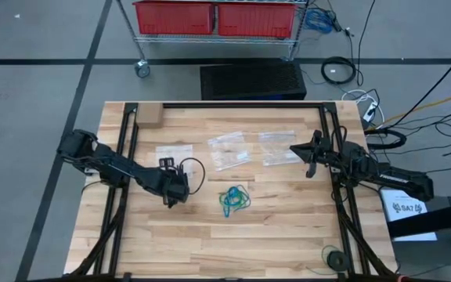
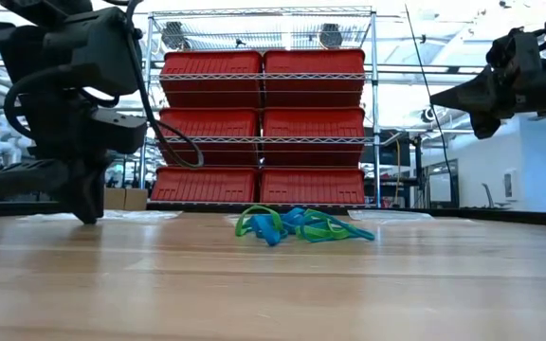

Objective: Sort rubber bands
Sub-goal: Open the top left transparent zip bag

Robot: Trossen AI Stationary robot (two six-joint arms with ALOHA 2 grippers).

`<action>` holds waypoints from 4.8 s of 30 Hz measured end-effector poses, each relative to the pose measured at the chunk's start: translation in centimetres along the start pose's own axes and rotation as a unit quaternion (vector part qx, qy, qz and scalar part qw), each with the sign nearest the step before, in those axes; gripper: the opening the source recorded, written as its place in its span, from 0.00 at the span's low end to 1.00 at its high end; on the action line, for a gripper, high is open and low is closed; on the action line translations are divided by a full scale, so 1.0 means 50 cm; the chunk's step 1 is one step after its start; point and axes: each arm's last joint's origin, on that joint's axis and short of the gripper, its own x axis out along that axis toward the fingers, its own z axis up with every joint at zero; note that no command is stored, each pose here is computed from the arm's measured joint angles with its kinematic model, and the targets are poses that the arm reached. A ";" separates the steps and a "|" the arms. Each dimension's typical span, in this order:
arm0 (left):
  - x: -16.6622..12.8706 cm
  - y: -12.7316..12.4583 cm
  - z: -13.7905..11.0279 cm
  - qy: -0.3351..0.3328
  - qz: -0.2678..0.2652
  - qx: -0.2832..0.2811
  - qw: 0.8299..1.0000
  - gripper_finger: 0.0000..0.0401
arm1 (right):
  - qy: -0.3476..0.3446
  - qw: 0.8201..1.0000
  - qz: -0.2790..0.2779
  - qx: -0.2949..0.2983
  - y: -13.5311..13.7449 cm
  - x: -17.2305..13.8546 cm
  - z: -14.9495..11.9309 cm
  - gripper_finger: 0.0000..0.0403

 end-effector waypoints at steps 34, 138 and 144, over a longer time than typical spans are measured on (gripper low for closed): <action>-0.200 0.106 0.149 -0.310 -0.004 -0.072 0.948 0.00 | -0.062 0.997 0.055 0.007 0.013 0.018 0.030 0.04; -0.192 0.253 0.035 -0.734 -0.158 -0.163 0.640 0.33 | -0.084 0.984 0.104 -0.120 0.210 0.305 0.209 0.00; -0.201 0.256 0.062 -0.732 -0.166 -0.166 0.640 0.35 | -0.082 0.985 0.106 -0.108 0.211 0.319 0.194 0.00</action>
